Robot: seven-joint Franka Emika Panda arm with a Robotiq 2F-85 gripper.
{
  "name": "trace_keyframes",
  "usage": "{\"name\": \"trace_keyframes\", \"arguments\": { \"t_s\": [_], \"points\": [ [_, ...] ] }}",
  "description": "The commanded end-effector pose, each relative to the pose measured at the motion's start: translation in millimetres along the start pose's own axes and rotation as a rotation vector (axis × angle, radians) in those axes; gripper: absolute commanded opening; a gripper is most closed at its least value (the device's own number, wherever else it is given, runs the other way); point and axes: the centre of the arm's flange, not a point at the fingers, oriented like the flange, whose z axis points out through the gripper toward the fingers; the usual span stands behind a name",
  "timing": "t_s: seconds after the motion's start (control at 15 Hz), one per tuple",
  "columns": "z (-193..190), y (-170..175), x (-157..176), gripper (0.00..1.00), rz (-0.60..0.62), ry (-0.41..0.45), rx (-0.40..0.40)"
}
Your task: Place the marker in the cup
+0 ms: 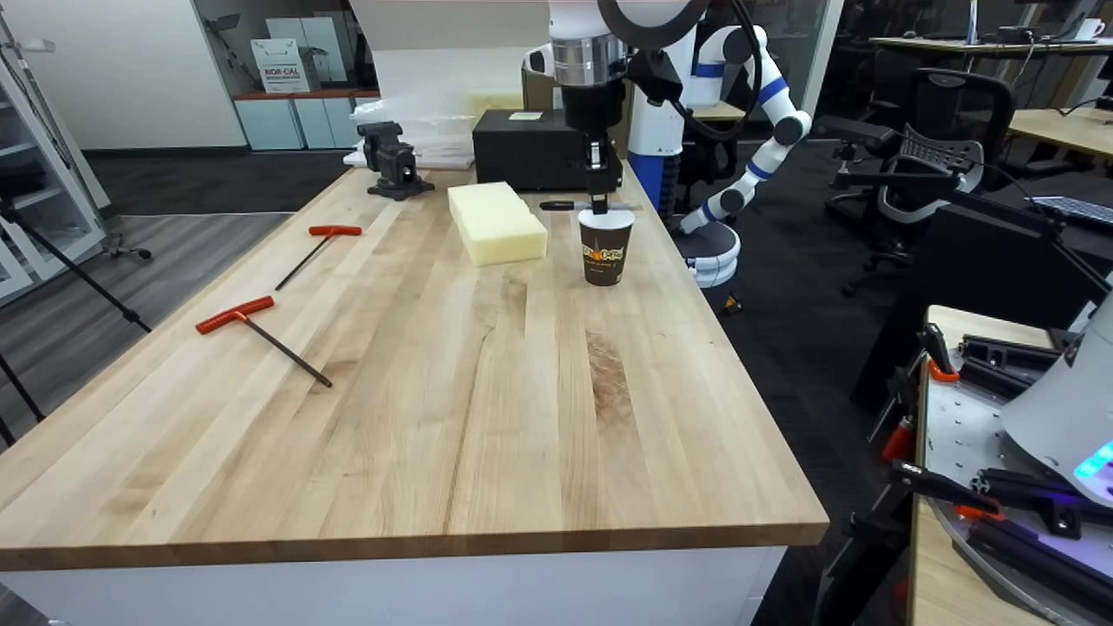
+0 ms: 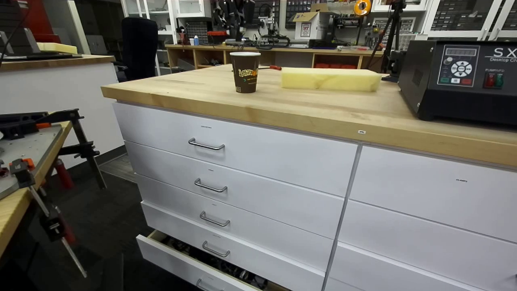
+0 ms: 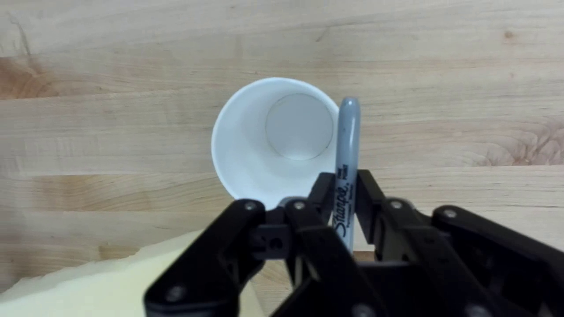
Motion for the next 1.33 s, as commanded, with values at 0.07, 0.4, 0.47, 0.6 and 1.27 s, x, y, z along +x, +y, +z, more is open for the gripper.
{"name": "trace_keyframes", "arguments": {
  "t_s": [0.07,0.4,0.47,0.6,1.27],
  "points": [
    [-9,21,-14,0.06,0.046,-0.027,-0.036],
    [-7,42,-30,0.06,0.082,-0.069,-0.054],
    [-7,45,-33,0.06,0.086,-0.091,-0.059],
    [-6,47,-36,0.06,0.091,-0.122,-0.060],
    [-4,27,-36,0.06,0.048,-0.233,-0.032]
  ]
}}
